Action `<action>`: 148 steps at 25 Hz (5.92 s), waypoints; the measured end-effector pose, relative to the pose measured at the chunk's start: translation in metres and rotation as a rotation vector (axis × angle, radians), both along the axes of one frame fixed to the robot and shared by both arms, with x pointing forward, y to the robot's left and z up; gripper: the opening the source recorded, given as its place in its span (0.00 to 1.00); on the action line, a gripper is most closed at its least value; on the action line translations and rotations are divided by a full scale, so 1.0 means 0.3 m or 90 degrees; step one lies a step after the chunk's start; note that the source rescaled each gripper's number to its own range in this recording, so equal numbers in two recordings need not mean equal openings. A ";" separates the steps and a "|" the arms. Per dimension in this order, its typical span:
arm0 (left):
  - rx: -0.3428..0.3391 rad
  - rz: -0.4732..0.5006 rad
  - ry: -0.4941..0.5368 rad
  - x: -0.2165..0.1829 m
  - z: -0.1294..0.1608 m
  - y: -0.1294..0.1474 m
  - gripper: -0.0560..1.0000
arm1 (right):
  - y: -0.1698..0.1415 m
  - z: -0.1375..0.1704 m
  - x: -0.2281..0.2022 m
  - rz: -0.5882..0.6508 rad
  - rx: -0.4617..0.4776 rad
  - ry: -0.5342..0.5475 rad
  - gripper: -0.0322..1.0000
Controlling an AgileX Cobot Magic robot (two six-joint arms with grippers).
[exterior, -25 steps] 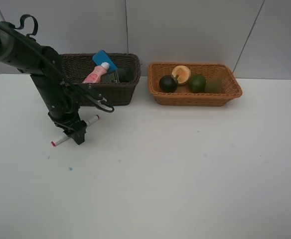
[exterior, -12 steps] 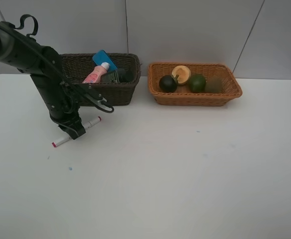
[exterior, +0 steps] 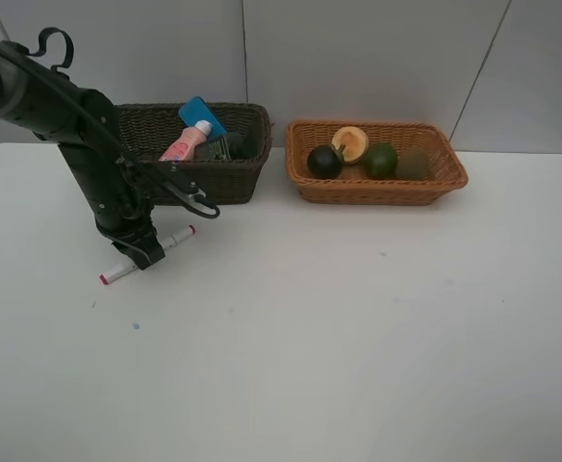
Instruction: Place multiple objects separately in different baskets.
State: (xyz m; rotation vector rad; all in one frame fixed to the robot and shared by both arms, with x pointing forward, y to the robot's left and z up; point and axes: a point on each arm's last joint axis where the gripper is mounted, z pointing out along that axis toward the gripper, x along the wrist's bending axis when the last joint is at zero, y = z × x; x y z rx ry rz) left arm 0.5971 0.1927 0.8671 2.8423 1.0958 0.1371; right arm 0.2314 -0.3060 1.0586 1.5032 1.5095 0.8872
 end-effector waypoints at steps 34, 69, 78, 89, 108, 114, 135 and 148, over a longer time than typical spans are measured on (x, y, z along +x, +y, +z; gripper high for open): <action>-0.090 0.013 -0.303 0.060 0.779 -0.015 0.07 | 0.000 0.000 0.000 0.000 -0.001 0.000 1.00; -0.038 0.134 -0.235 0.447 0.257 0.111 0.07 | 0.000 0.000 0.000 0.000 -0.001 0.000 1.00; -0.040 0.136 -0.243 0.457 0.238 0.117 0.07 | 0.000 0.000 0.000 0.000 -0.001 0.000 1.00; -0.062 0.145 -0.220 0.449 0.233 0.107 0.15 | 0.000 0.000 0.000 0.000 -0.001 0.000 1.00; -0.081 0.174 -0.213 0.447 0.233 0.102 0.99 | 0.000 0.000 0.000 0.000 -0.001 0.000 1.00; -0.082 0.174 -0.215 0.446 0.241 0.102 0.99 | 0.000 0.000 0.000 0.000 -0.001 0.000 1.00; -0.013 0.178 -0.351 0.092 0.945 0.079 0.99 | 0.000 0.000 0.000 0.000 -0.001 0.000 1.00; 0.003 0.167 -0.341 -0.305 0.977 0.072 0.99 | 0.000 0.000 0.000 0.000 -0.001 0.000 1.00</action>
